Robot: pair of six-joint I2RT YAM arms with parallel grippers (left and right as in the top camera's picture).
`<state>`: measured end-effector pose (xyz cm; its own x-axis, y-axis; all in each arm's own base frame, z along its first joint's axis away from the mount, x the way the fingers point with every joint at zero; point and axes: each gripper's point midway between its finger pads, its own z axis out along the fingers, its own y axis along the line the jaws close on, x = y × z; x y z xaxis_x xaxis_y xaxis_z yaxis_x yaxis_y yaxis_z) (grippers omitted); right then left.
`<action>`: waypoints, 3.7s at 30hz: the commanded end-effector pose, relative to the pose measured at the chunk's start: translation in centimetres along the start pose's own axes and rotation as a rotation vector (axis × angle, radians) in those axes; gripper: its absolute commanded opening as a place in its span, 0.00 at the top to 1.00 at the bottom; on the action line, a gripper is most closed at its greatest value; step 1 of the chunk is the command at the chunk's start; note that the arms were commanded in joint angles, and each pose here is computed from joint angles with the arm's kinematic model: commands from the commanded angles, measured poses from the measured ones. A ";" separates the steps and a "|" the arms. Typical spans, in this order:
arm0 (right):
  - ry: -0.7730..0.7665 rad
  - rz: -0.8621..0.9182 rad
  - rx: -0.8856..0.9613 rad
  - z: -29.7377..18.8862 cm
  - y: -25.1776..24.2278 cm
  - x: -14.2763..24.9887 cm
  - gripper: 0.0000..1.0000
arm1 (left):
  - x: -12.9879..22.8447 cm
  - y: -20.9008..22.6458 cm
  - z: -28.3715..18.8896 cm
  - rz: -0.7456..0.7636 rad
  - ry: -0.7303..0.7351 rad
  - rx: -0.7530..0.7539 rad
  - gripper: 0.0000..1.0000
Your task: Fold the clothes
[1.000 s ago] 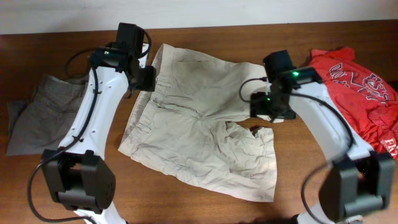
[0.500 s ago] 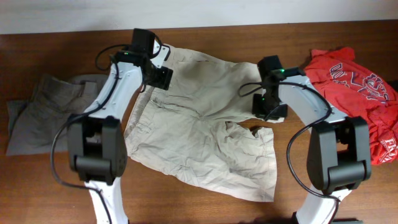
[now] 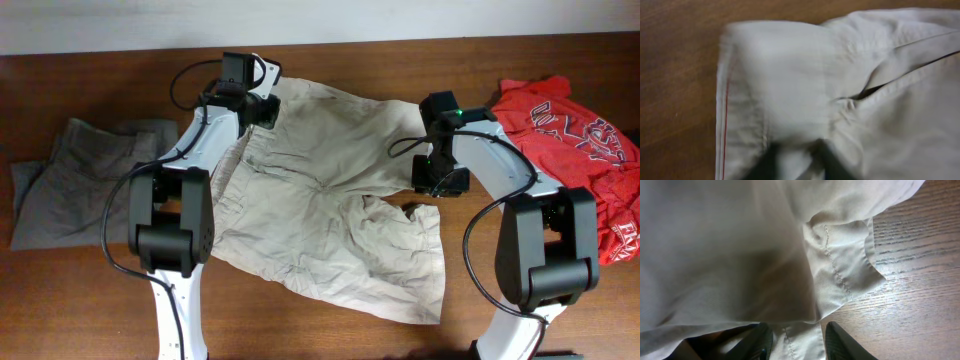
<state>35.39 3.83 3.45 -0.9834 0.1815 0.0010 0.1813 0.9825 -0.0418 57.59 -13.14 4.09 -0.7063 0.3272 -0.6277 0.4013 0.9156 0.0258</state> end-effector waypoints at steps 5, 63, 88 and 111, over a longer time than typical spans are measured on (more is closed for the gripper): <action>-0.003 -0.011 0.082 -0.2 -1.4 0.3 0.60 | 1.0 4.3 0.9 -0.120 0.016 -0.182 1.00; -0.435 0.003 -0.220 -6.4 0.5 -10.7 0.24 | 2.7 8.7 -4.7 -0.265 0.169 -0.367 0.62; -0.547 0.015 -0.326 2.8 1.9 -18.0 0.43 | 13.6 -4.7 -3.5 -0.175 0.545 -0.037 0.60; -0.635 0.132 -0.593 -1.2 -5.0 -21.0 0.56 | 16.9 -4.9 -4.5 -0.142 0.657 -0.069 0.60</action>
<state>54.79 -7.93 2.61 -0.7121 0.4246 -0.5591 0.2384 0.8953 0.3763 43.32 -11.74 -0.11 -0.9642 0.2317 -0.1287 0.2312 0.9727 0.0188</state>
